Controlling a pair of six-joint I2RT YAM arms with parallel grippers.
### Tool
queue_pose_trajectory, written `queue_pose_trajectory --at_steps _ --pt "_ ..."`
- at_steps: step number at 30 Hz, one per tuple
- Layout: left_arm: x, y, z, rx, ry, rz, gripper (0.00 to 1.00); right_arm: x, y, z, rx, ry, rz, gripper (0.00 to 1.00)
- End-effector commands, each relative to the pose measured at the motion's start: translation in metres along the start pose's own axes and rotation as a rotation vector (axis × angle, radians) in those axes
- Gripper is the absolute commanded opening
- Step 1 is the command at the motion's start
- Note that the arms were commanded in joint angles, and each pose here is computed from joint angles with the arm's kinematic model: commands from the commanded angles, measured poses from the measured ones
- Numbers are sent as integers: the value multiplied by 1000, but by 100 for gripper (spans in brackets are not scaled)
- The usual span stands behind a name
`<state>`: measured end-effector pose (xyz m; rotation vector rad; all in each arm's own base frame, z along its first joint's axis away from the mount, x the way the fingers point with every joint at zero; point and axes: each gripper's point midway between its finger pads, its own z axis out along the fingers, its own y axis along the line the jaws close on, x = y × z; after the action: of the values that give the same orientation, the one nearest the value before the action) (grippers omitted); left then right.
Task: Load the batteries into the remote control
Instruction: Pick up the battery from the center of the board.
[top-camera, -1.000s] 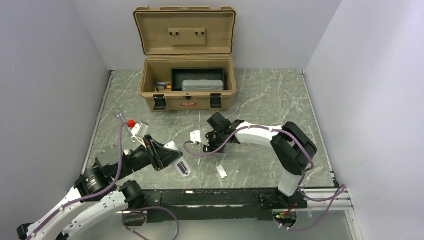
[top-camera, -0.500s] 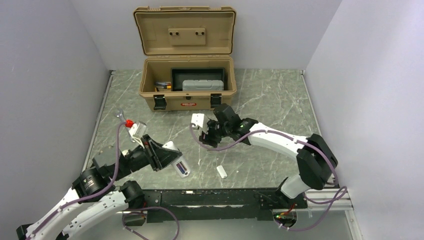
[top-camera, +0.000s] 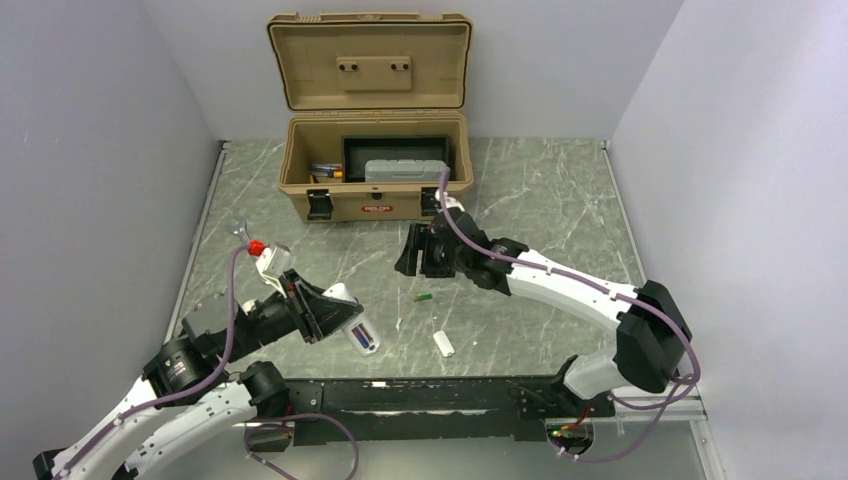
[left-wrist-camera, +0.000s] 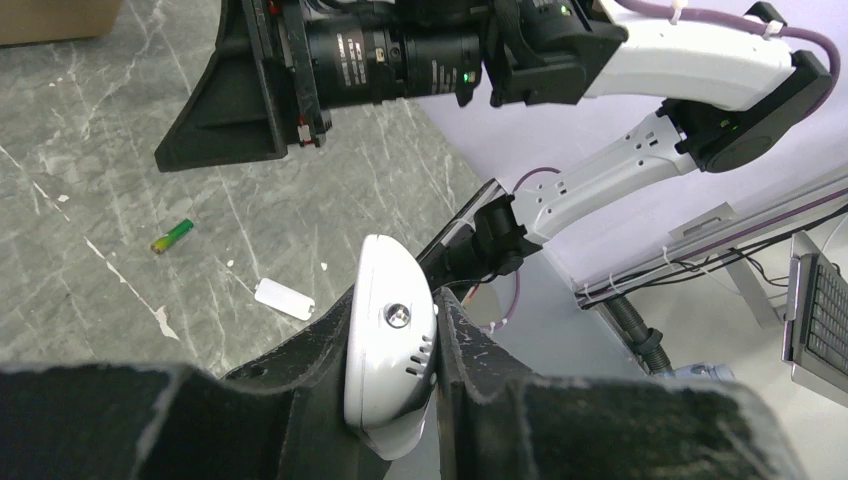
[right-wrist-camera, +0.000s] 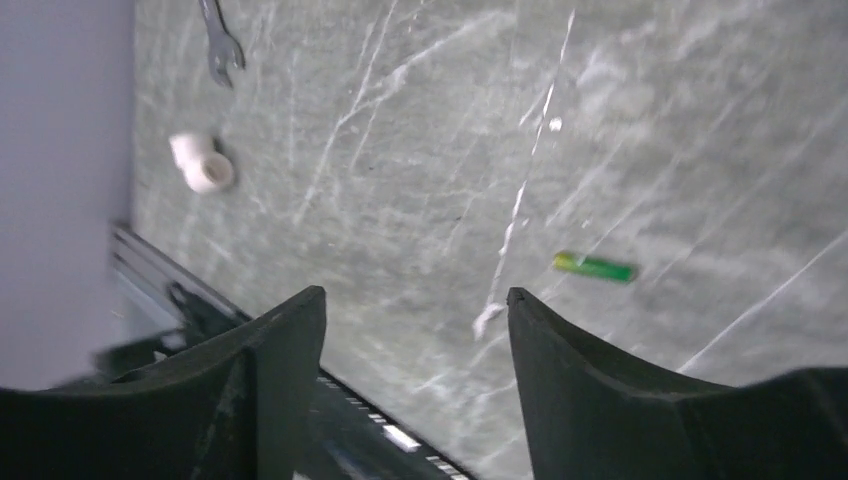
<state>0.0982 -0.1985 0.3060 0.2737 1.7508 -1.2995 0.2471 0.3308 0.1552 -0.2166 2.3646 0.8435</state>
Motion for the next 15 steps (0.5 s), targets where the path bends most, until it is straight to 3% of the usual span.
queue_pose_trajectory --at_steps 1,7,15 --pt "-16 -19 0 70 -52 -11 0 9 2 -13 115 -70 442 71" --pt "-16 -18 -2 71 -56 -22 0 26 -9 -5 317 -51 658 74" --pt "-14 -14 -5 53 -59 -21 0 56 -33 12 390 -64 866 73"
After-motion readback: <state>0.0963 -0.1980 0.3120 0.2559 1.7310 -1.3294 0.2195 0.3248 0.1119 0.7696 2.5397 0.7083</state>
